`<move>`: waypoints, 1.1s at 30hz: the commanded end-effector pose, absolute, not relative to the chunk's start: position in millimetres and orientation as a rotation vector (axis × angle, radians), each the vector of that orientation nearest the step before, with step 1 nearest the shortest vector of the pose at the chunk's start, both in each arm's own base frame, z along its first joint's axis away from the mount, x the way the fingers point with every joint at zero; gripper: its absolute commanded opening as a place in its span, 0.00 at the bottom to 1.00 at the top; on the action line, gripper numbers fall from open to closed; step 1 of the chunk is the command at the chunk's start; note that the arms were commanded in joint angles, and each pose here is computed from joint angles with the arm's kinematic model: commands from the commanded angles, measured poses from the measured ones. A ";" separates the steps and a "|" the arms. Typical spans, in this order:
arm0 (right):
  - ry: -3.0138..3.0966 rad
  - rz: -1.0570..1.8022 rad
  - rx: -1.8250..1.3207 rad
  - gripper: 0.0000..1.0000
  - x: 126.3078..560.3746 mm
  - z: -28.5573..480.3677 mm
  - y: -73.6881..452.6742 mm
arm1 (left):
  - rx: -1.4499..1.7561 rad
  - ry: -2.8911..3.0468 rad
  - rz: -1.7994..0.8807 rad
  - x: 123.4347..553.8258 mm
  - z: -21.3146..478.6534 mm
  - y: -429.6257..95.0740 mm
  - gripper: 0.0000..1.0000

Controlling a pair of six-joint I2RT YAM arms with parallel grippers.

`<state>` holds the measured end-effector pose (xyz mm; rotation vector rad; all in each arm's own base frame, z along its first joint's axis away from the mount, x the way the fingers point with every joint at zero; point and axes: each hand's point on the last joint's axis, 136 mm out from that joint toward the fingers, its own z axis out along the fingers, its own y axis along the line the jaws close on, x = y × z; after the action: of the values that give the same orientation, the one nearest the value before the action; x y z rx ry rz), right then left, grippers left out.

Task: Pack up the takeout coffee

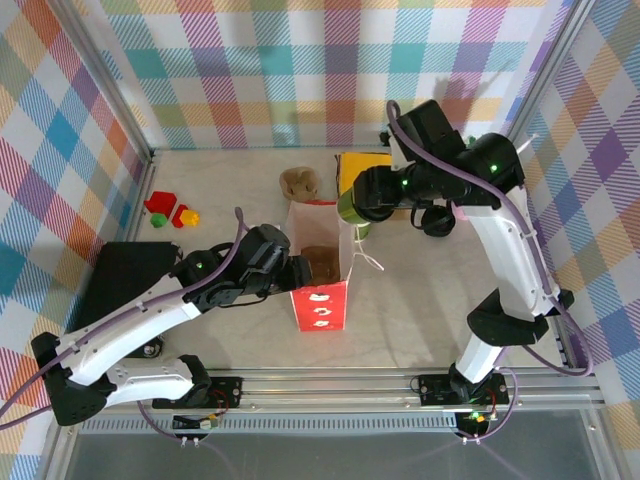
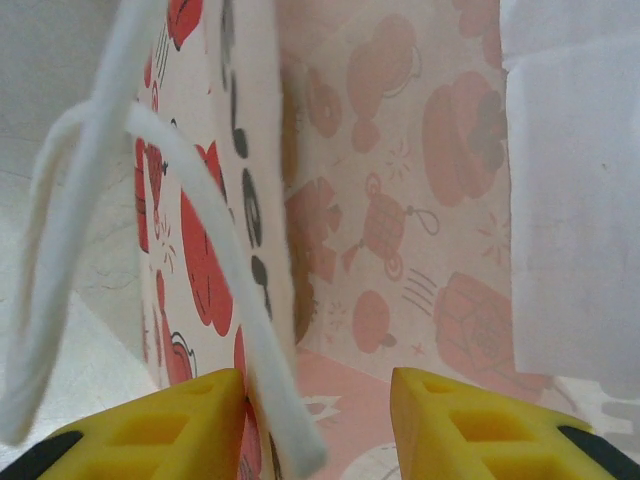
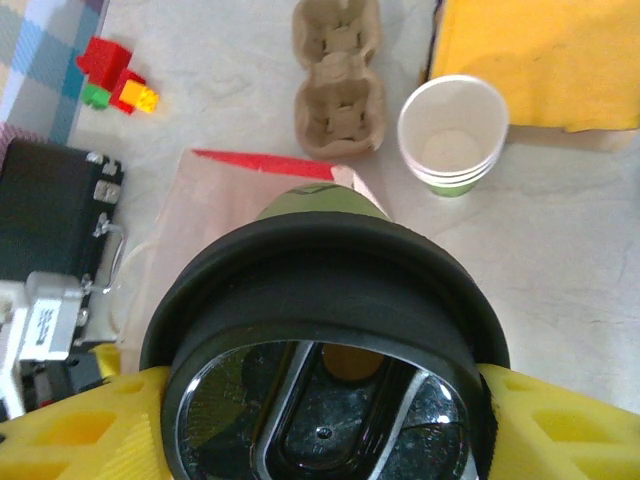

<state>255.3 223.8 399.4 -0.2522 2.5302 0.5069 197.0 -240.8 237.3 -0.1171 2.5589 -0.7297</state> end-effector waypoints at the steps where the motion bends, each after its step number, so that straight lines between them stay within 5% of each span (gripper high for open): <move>1: 2.655 0.482 -0.296 0.63 234.7 378.6 231.8 | -0.123 2.505 -0.766 200.2 253.1 -245.1 0.42; 19: 2.814 0.230 -0.433 0.62 239.3 307.7 284.9 | -0.123 2.299 -0.541 205.1 342.7 -162.7 0.58; 33: 2.879 0.143 -0.452 0.61 246.0 277.2 297.8 | 0.089 2.391 -0.643 277.7 320.7 -198.5 0.57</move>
<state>265.1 319.2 284.3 -0.4442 2.7857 0.2653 271.8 -180.9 307.1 -0.0649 2.4276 -0.5593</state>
